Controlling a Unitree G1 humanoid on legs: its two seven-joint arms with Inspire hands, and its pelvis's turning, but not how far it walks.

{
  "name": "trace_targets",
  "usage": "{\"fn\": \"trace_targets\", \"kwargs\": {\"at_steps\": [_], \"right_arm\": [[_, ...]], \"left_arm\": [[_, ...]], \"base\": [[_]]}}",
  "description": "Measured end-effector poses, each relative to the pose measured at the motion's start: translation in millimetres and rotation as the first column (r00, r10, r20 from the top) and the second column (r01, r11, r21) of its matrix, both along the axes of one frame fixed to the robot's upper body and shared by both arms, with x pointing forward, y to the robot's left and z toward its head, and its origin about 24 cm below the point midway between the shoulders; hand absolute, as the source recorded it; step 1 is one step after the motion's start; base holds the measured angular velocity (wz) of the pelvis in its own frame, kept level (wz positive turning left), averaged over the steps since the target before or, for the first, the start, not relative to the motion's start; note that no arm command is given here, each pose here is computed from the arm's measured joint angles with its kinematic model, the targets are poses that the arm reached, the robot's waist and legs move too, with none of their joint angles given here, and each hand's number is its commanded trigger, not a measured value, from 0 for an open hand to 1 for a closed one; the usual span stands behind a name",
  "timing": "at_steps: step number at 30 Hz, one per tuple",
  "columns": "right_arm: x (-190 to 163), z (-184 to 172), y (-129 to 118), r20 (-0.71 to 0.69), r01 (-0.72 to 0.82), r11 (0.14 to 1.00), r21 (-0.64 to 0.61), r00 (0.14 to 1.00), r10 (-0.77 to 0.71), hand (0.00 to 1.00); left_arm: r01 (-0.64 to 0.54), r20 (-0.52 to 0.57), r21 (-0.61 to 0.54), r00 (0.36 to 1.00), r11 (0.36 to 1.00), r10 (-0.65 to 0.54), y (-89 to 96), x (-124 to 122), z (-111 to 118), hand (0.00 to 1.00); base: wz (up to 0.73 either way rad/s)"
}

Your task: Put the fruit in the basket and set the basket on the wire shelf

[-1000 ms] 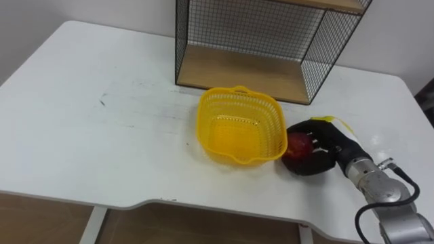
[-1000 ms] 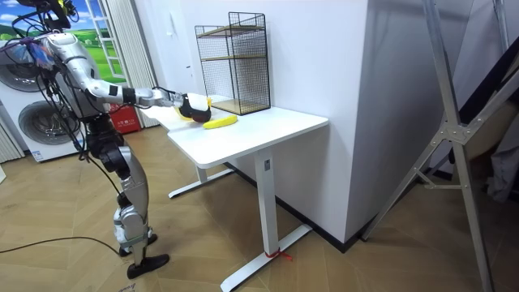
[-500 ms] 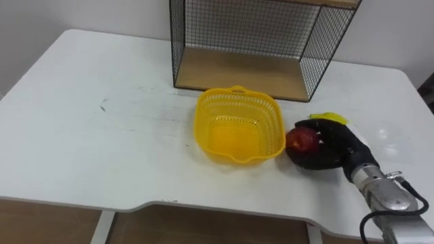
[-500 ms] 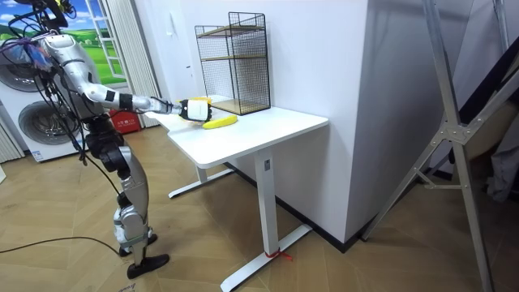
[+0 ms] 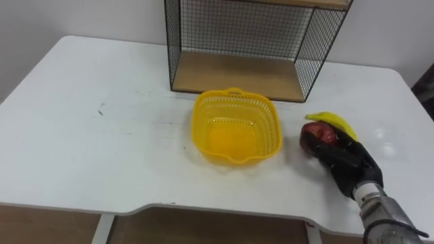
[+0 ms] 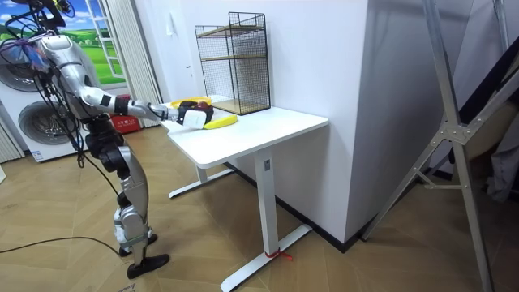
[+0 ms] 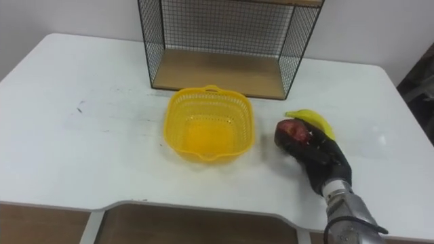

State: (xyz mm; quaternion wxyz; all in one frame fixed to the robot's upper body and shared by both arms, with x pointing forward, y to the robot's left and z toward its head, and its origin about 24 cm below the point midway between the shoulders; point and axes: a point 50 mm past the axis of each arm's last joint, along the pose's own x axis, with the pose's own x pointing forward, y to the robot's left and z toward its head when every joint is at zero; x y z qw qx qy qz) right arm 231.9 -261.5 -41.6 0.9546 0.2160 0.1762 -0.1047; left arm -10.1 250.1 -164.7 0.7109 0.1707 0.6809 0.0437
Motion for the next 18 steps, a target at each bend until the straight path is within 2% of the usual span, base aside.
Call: {"fn": "trace_targets", "kwargs": {"at_steps": [6,18], "right_arm": [[10,19,7,0.08,-0.003,1.0,0.005,0.997,0.003,1.0],[31,85,41,0.359,-0.152,0.988,-0.031,0.921,0.153,1.0]], "left_arm": [[-0.003,0.001,-0.006,1.0,1.0,0.003,-2.2,-1,0,0.0],[0.021,0.003,-0.017,1.0,1.0,-0.021,-9.7,2,-2,0.0]], "base": [[-0.06],[-0.01]]}}
